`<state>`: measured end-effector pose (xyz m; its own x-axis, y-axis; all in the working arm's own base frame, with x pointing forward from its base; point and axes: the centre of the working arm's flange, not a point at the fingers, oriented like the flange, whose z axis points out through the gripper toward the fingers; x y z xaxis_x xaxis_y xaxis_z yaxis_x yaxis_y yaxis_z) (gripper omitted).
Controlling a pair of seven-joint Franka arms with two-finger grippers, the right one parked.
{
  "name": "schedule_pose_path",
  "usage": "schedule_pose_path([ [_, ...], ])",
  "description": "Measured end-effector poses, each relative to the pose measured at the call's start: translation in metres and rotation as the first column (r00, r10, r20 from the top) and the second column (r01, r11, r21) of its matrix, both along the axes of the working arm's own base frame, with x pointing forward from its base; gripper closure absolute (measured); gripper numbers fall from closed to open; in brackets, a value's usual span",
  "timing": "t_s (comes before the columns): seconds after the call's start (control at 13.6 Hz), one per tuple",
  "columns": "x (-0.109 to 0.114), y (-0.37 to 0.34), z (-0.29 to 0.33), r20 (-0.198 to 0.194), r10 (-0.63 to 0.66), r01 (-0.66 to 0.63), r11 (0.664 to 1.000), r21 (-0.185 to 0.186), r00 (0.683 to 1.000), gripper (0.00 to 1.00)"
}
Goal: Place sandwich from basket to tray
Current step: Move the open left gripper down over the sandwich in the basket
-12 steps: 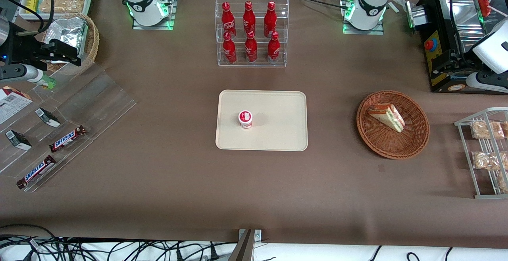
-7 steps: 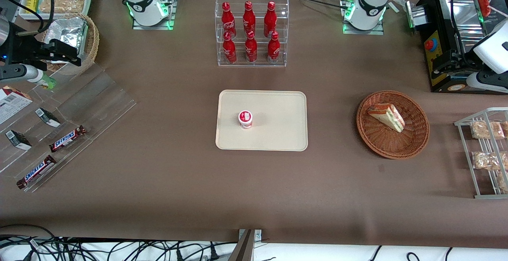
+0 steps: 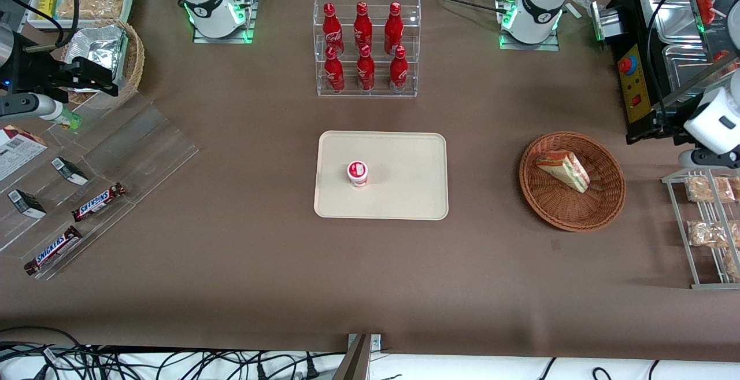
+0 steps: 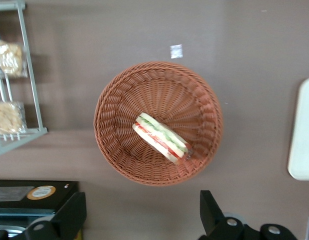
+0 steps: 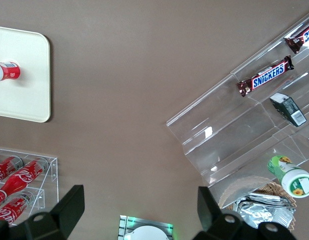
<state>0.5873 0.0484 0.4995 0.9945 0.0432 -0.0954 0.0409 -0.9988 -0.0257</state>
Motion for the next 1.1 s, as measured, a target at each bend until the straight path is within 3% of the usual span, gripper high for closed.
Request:
schedule_pose_path([
  [0.22, -0.006, 0.0, -0.047, 0.012, 0.13, -0.13, 0.991, 0.038, 0.991, 0.0],
  [0.44, -0.02, -0.008, -0.086, 0.029, 0.282, -0.283, 0.958, 0.053, 0.959, 0.0],
  [0.81, -0.041, -0.035, -0.143, 0.075, 0.526, -0.53, 0.847, 0.049, 0.847, 0.0],
  [1.1, -0.057, -0.042, -0.177, 0.139, 0.64, -0.651, 0.756, 0.059, 0.756, 0.0],
])
